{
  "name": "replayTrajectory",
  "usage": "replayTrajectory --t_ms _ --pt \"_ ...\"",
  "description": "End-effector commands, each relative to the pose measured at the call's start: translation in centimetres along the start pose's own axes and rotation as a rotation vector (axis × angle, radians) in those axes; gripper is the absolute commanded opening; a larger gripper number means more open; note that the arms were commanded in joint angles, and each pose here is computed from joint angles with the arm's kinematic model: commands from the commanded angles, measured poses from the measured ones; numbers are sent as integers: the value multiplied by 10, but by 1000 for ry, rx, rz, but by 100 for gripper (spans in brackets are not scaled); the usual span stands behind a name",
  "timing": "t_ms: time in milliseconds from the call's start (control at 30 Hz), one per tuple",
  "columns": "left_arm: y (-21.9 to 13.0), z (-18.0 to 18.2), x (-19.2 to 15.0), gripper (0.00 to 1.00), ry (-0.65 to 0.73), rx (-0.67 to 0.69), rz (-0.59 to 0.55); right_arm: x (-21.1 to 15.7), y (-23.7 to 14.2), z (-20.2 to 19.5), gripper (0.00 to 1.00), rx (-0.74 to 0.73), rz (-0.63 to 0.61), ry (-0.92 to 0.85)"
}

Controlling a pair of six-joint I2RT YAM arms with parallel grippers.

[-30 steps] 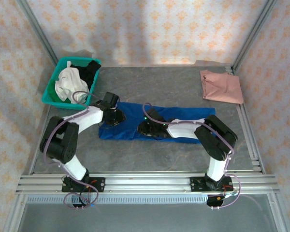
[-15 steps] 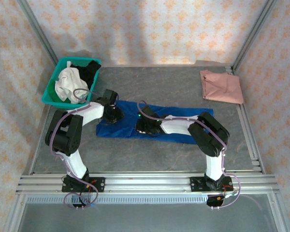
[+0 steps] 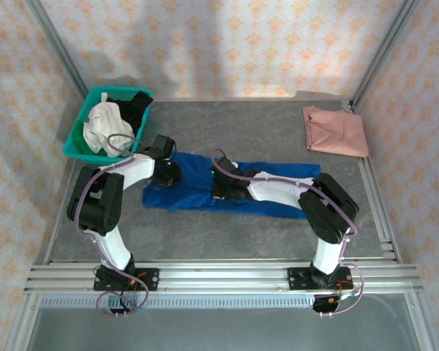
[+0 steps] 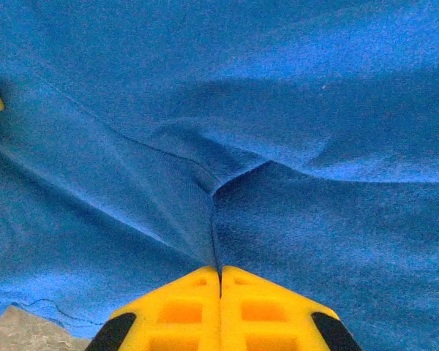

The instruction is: Fold and stack the t-shirts

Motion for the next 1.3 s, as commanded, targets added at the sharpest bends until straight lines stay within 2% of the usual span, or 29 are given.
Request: replayTrajectory --t_ms 0,67,167,267,333,400,533,667,767,933,1133,1267 --pt "-5 27 -10 37 14 119 22 -6 -8 -9 0 -49 27 -39" --pt "-7 30 -9 37 15 138 20 -14 -3 -14 2 -68 65 -50" --pt "-15 29 -8 37 23 138 6 -10 -7 -27 19 -152 36 -75" --pt "-29 26 -7 38 39 147 -21 2 -27 -23 29 -134 -26 -96" --pt "-41 22 -10 43 70 174 -42 14 -46 -22 37 -136 -98 -108" --pt "-51 15 -16 49 108 189 -61 30 -59 -32 41 -176 -172 -101" --pt "-50 7 -27 55 148 174 -70 76 -62 -77 42 -286 -266 16" --pt "-28 25 -30 55 107 202 -18 113 -49 -132 43 -399 -274 144" --pt "-13 41 -35 53 44 194 8 129 -41 -169 44 -489 -273 225" --pt "-7 65 -50 50 -23 231 32 136 -34 -216 45 -546 -230 364" --pt "-16 62 -64 46 -63 168 30 137 -40 -233 45 -533 -223 413" --pt "-59 42 -31 55 8 200 -101 138 -45 -227 46 -487 -231 397"
Point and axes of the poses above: each hand's point on the last joint's axis, 136 mm out from that joint toward the fingers, its own y axis out along the fingers, its own z axis along the line the jaws close on, x = y × z, the point moved 3 cm from there along -y, back along the fingers, and after that the axes turned 8 degrees about y, right-handed, at the moved point
